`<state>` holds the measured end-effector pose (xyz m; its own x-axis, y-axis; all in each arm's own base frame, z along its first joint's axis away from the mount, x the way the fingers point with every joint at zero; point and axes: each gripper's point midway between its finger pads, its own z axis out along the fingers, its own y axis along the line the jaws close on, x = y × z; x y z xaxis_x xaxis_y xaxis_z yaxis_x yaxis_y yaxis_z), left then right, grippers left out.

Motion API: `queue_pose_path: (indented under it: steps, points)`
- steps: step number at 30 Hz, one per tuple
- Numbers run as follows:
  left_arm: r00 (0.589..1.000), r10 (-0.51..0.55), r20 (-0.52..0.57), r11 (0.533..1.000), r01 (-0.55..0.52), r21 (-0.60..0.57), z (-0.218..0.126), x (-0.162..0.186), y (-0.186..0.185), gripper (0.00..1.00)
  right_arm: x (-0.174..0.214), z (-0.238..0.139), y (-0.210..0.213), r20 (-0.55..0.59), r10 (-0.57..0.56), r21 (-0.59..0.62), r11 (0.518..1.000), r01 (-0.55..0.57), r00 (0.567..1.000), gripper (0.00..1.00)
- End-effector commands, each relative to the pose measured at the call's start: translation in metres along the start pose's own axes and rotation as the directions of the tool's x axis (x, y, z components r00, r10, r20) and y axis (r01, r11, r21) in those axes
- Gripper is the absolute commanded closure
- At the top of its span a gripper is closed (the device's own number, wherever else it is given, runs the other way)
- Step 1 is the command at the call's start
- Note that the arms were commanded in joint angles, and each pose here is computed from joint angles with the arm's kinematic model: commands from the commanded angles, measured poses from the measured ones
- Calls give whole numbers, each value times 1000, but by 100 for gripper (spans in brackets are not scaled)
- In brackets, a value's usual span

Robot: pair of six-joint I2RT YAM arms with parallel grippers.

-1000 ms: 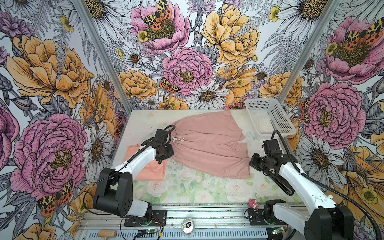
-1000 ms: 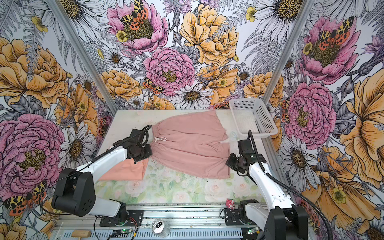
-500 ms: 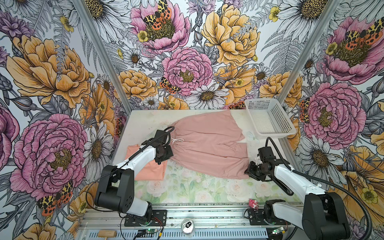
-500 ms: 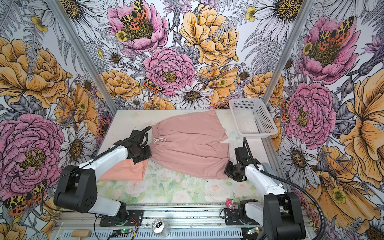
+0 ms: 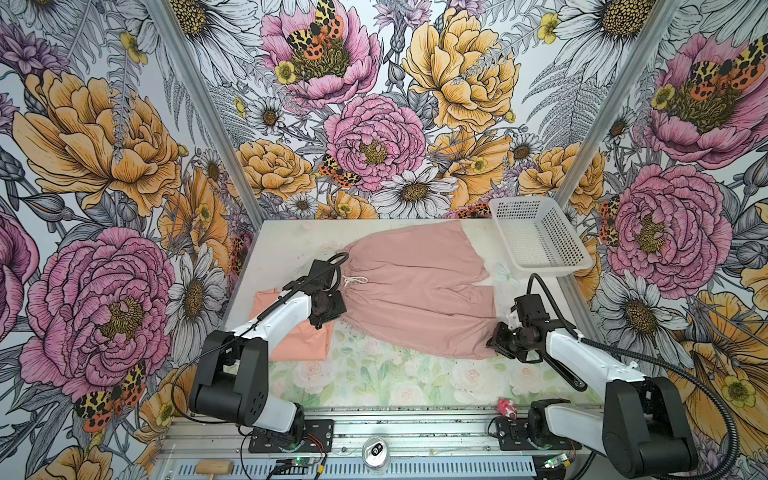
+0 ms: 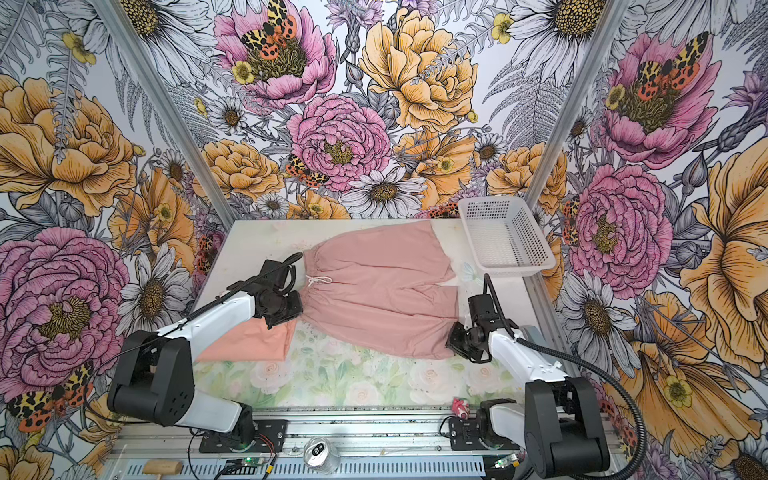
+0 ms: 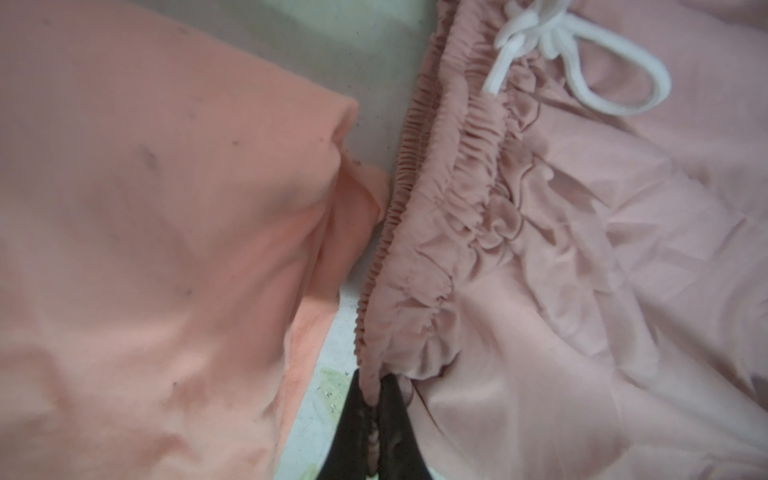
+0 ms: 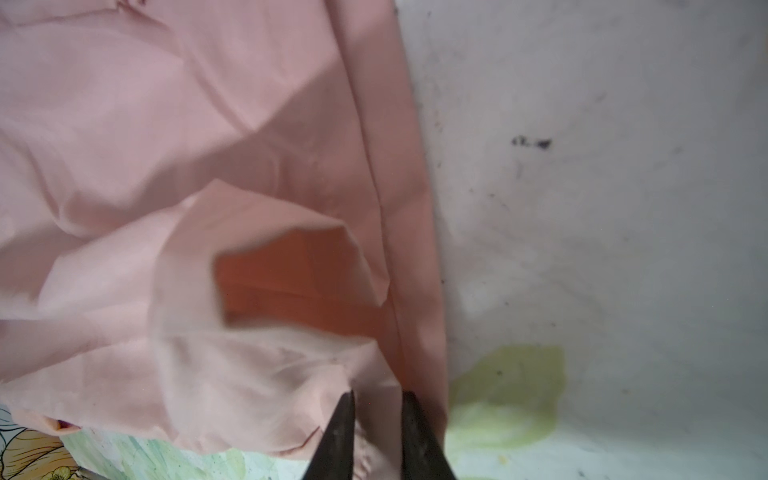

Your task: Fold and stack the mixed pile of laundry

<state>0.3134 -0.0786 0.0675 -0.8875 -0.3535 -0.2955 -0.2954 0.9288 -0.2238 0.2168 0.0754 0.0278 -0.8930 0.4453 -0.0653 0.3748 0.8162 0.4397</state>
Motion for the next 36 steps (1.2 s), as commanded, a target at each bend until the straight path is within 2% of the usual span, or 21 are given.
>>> queue_pose_path:
  steps: [1,6,11,21,27,31,36]
  points:
    - [1000,1,3,1000,-1,-1,-1,1,4,100,3,2,3,-4,-28,-16,999,28,1000,80]
    - [1000,-3,12,1000,3,3,-4,1,5,100,-5,-9,7,54,-21,-23,999,23,998,100]
    - [1000,-15,28,1000,14,19,-11,1,5,100,-10,-28,14,98,-20,-26,999,23,995,100]
    - [992,-69,106,994,59,96,-49,-9,1,100,-27,-101,18,276,-5,-12,1000,8,961,100]
    - [988,-82,129,986,61,156,-67,-8,-8,100,-33,-121,23,326,1,-33,999,10,945,100]
    - [991,-63,121,985,43,166,-74,1,-16,100,-35,-137,26,359,-13,-17,1000,20,933,100]
    - [996,-44,82,985,29,170,-73,26,-25,100,-32,-164,15,395,-5,64,998,-22,918,100]
